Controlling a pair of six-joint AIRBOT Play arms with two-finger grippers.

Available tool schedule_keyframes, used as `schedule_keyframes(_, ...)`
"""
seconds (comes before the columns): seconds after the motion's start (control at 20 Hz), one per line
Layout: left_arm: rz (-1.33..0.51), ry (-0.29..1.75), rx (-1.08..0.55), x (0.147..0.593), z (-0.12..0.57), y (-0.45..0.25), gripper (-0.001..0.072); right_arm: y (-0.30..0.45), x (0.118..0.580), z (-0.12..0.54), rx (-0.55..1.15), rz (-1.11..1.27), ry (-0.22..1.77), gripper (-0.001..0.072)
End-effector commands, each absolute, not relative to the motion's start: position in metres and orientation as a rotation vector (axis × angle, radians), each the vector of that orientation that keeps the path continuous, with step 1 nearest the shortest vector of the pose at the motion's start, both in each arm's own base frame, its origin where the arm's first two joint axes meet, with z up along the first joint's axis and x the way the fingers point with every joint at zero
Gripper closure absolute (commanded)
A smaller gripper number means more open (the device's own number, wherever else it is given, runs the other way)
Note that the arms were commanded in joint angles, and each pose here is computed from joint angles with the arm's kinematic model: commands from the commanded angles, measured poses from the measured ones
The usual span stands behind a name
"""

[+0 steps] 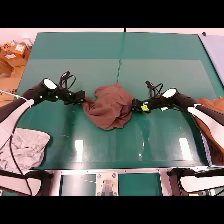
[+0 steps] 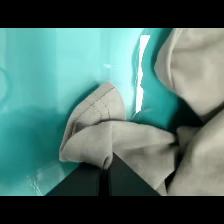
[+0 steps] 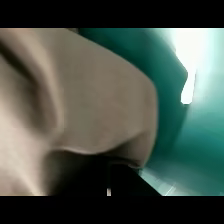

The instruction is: Fold the shirts.

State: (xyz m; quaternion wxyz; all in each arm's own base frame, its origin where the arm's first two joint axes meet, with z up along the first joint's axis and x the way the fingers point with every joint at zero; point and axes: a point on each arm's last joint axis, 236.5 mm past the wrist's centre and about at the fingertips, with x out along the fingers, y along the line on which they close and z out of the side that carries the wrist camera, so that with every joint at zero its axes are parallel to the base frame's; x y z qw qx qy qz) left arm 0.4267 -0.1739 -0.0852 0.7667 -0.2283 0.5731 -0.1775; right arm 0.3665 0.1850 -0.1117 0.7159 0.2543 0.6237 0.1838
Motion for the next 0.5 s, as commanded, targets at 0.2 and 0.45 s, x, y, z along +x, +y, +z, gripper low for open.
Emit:
schedule_keyframes(0.2, -0.456, 1.025, -0.376, 0.464, 0.022, -0.172, 0.0686, 0.141, 0.422, -0.024, 0.567, 0.503, 1.224, 0.0692)
schedule_keyframes(0.45, -0.523, 0.578, -0.310, 0.465, 0.235, -0.169, 0.0686, 0.080, 0.451, 0.154, 0.478, 0.514, 0.866, 0.0692)
